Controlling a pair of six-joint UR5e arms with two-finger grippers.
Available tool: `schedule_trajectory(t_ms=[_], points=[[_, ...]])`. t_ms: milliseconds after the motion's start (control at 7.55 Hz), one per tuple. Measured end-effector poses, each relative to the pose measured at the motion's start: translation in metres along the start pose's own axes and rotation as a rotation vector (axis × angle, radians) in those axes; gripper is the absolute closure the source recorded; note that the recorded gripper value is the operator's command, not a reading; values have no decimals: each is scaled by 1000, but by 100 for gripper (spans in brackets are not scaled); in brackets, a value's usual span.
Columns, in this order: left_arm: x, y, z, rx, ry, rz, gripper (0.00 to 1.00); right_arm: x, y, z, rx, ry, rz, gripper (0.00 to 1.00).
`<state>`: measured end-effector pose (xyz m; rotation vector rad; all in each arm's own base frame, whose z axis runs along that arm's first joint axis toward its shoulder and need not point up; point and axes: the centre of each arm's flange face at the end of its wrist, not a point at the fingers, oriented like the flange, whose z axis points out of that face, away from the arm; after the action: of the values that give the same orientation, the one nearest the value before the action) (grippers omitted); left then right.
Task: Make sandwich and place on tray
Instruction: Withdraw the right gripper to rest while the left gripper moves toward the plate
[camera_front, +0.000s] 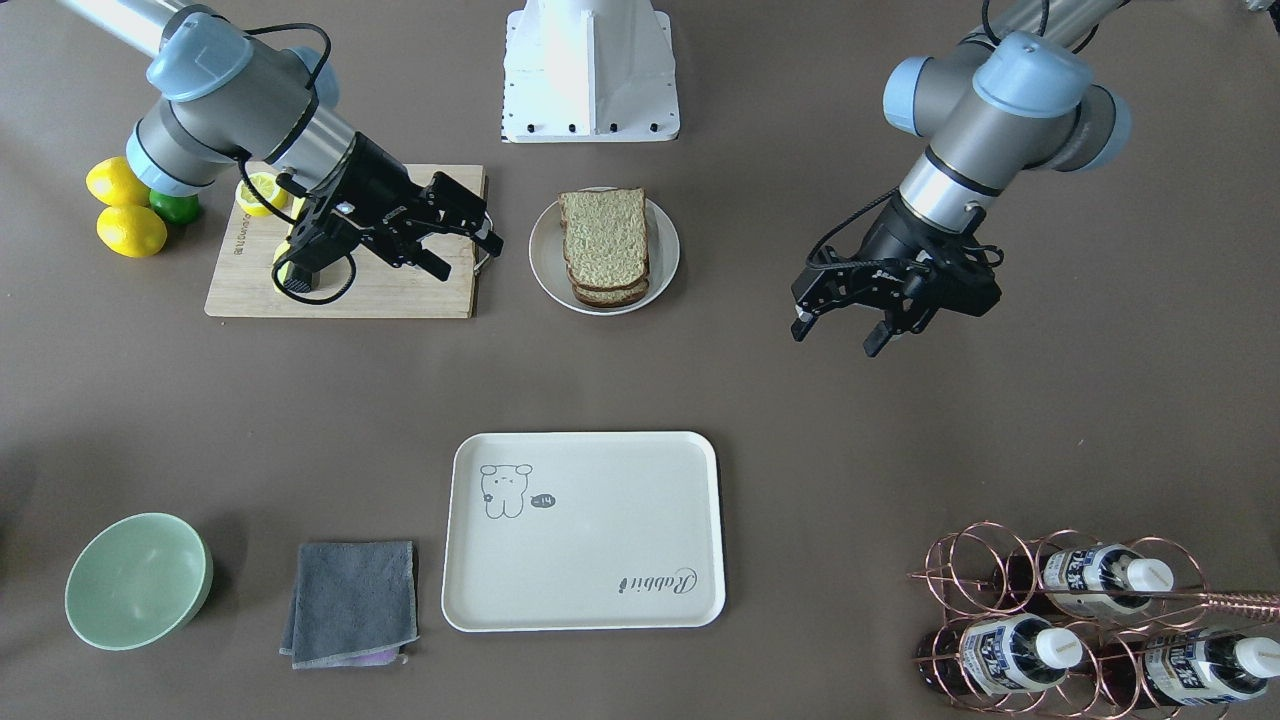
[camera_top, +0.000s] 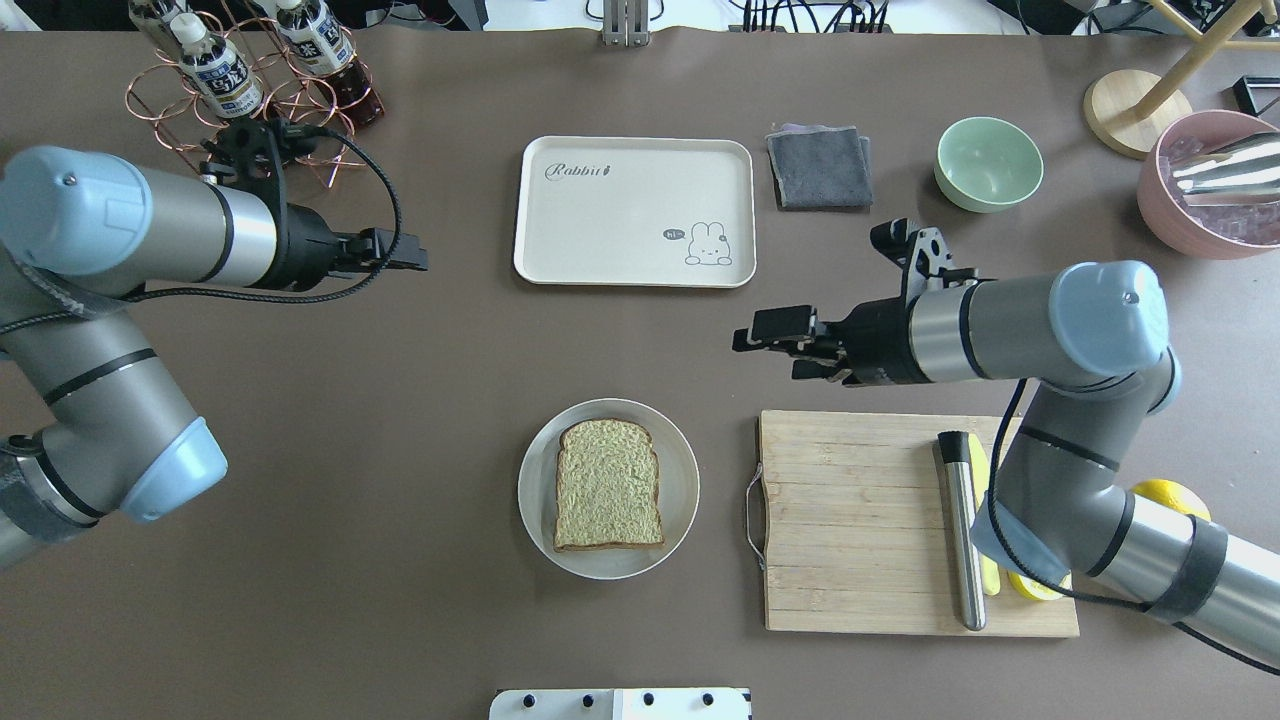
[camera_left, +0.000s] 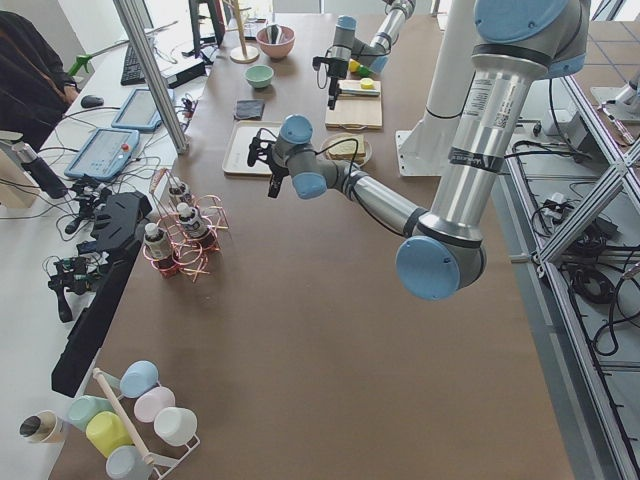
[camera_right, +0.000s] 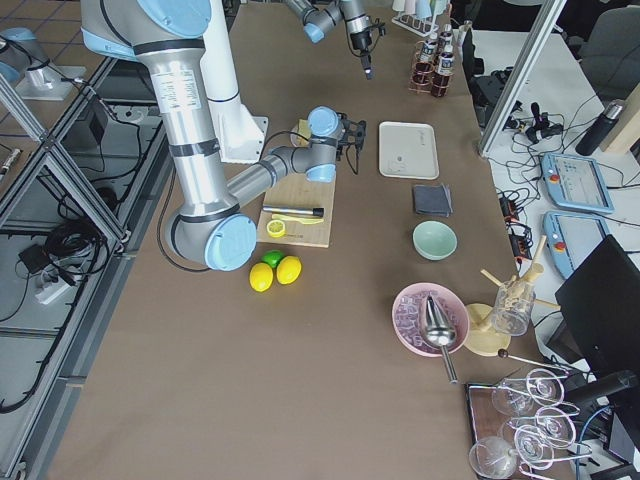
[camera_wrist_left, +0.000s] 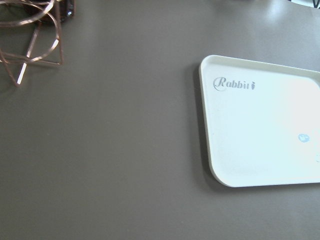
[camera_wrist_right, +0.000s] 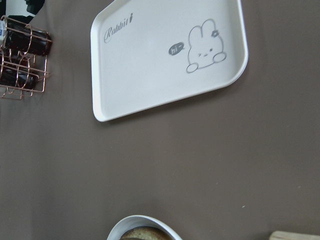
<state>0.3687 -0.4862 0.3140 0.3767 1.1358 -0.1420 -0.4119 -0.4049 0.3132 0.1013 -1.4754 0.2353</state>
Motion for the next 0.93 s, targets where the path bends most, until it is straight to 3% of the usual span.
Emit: schedule_trajectory(t_ms=[265,662,927], points=[[51,55,18,27,36,-39,3,33,-74,-63,0,105,12,0],[99,126,42,65,56,-50,2,113,-131,-138,5,261,-98,0],[105,144,46,74,56,-44,2,147,-162,-177,-15,398,-177,0]])
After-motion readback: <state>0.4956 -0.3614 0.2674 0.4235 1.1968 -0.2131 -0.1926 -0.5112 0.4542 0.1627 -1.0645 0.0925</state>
